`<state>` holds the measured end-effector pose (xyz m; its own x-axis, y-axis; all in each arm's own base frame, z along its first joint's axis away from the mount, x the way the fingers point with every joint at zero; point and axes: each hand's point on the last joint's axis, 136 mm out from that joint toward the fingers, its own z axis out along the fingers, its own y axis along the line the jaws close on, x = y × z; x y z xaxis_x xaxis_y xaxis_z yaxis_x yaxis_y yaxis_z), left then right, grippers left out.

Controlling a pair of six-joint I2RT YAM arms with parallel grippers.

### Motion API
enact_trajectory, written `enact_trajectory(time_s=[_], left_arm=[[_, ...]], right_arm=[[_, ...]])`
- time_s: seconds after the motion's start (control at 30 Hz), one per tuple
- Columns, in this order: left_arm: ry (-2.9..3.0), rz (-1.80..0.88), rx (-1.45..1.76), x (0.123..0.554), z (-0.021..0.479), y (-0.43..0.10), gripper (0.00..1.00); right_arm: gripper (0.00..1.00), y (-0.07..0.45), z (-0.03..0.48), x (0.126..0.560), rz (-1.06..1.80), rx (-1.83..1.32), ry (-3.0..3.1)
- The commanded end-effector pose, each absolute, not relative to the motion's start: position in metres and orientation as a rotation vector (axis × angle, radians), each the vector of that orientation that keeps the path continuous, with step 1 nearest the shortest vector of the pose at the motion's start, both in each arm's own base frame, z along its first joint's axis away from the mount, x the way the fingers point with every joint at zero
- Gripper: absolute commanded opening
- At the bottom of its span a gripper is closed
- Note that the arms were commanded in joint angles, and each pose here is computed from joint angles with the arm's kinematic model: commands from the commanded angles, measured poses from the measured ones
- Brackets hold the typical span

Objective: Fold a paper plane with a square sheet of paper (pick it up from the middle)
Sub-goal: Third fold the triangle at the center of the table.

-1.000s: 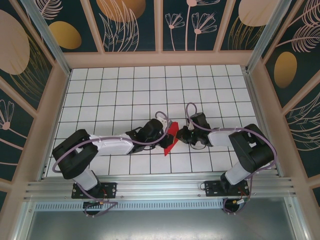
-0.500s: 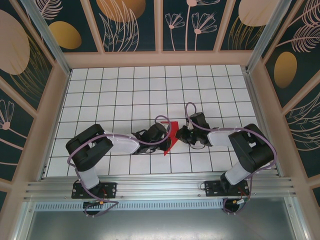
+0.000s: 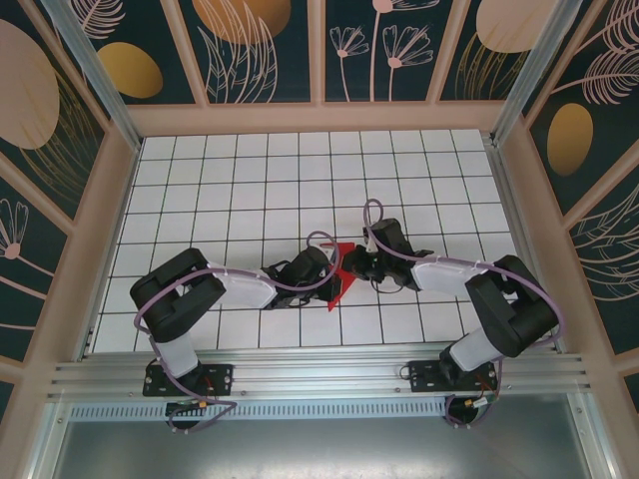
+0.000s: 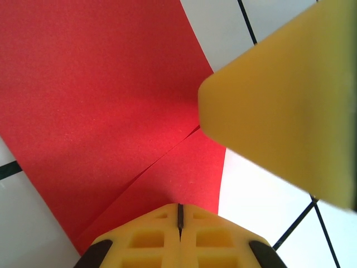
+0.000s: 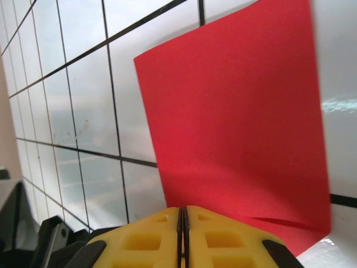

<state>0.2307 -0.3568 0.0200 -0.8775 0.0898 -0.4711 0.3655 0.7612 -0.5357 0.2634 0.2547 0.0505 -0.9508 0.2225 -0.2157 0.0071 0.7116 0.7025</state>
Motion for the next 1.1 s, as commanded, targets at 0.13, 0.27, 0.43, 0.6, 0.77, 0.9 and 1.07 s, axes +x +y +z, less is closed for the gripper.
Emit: enact_trajectory(time_s=[0.13, 0.27, 0.43, 0.6, 0.77, 0.9, 1.07], left_arm=[[2.467, -0.938, 0.342, 0.235, 0.055, -0.359, 0.03], [2.433, -0.913, 0.322, 0.243, 0.065, -0.355, 0.03], [2.443, -0.951, 0.281, 0.252, 0.059, -0.35, 0.03], [2.454, -1.003, 0.282, 0.251, 0.053, -0.353, 0.02], [2.507, -0.983, 0.264, 0.245, 0.029, -0.346, 0.02], [2.539, -0.921, 0.25, 0.244, 0.016, -0.337, 0.0], [2.571, -0.876, 0.242, 0.241, 0.002, -0.33, 0.0]], right_arm=[[0.12, 0.243, 0.014, 0.258, 0.997, 0.235, 2.708], [0.12, 0.238, 0.005, 0.256, 0.961, 0.25, 2.732], [0.11, 0.241, 0.009, 0.257, 0.978, 0.239, 2.721], [0.12, 0.243, 0.011, 0.259, 0.981, 0.229, 2.72], [0.12, 0.243, 0.013, 0.259, 0.981, 0.227, 2.717], [0.12, 0.244, 0.019, 0.26, 0.994, 0.224, 2.707], [0.13, 0.252, 0.044, 0.264, 1.055, 0.182, 2.656]])
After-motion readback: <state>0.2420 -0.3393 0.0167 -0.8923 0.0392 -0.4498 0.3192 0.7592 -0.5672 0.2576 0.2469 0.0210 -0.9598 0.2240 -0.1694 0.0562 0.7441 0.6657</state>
